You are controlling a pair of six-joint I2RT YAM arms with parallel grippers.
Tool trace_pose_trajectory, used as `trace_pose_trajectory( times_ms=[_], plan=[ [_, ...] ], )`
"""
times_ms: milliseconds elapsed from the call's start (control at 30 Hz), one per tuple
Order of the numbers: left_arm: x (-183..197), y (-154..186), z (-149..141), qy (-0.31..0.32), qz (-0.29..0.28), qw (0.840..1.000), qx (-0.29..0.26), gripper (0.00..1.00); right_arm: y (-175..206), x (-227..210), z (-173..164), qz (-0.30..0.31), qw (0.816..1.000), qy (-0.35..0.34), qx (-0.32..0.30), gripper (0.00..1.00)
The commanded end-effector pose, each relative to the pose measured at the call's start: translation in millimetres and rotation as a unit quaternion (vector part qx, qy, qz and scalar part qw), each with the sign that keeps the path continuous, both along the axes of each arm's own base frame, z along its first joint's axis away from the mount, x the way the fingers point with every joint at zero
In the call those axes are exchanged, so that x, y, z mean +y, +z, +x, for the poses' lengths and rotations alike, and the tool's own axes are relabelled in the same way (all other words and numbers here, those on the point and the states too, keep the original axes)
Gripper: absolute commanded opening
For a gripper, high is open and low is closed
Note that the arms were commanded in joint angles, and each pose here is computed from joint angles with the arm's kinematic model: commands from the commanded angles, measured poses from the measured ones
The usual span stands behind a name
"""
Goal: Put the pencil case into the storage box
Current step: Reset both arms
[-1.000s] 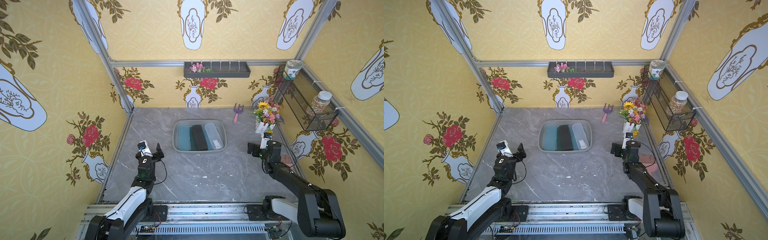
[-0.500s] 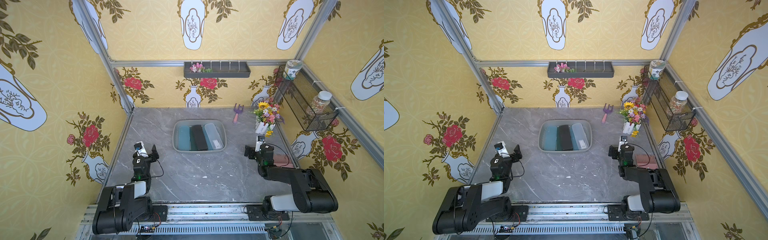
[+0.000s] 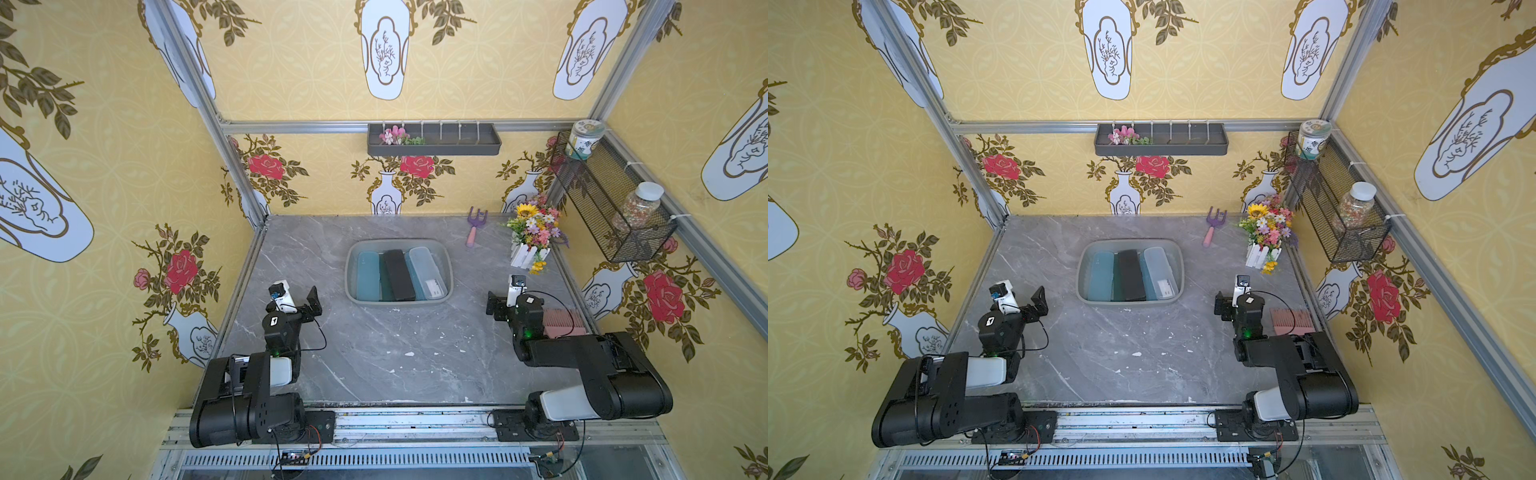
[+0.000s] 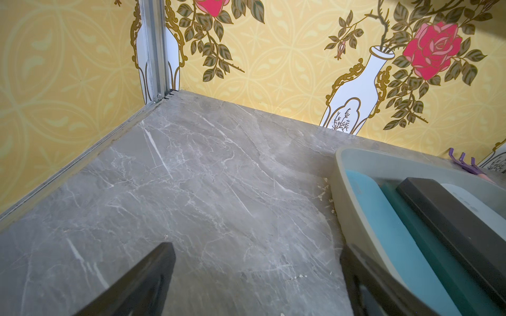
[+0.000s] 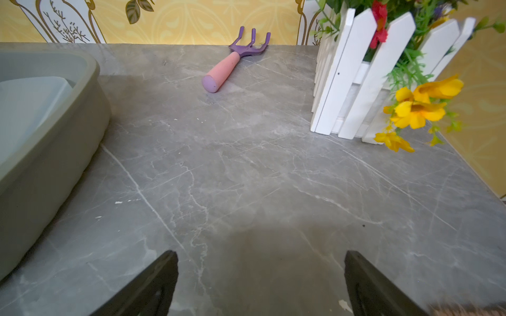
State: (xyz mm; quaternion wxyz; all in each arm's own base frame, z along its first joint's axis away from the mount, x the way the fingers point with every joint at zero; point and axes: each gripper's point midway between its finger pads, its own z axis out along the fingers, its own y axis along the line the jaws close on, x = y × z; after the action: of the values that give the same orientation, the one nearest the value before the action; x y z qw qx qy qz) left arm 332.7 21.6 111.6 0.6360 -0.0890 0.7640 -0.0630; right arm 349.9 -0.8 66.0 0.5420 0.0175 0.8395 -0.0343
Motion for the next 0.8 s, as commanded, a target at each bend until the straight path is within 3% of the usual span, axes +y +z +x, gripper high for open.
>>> trace_pose_trajectory(
  times_ms=[0, 767],
  plan=[
    [0.3, 8.8, 1.9, 0.000, 0.001, 1.000, -0.018, 1.00, 13.7, -2.4, 5.4, -0.006, 0.999, -0.004, -0.031, 0.97],
    [0.4, 8.6, 1.9, 0.001, 0.001, 1.000, -0.017, 1.00, 12.0, -2.9, 6.8, 0.000, 1.000, 0.001, -0.024, 0.97]
  ],
)
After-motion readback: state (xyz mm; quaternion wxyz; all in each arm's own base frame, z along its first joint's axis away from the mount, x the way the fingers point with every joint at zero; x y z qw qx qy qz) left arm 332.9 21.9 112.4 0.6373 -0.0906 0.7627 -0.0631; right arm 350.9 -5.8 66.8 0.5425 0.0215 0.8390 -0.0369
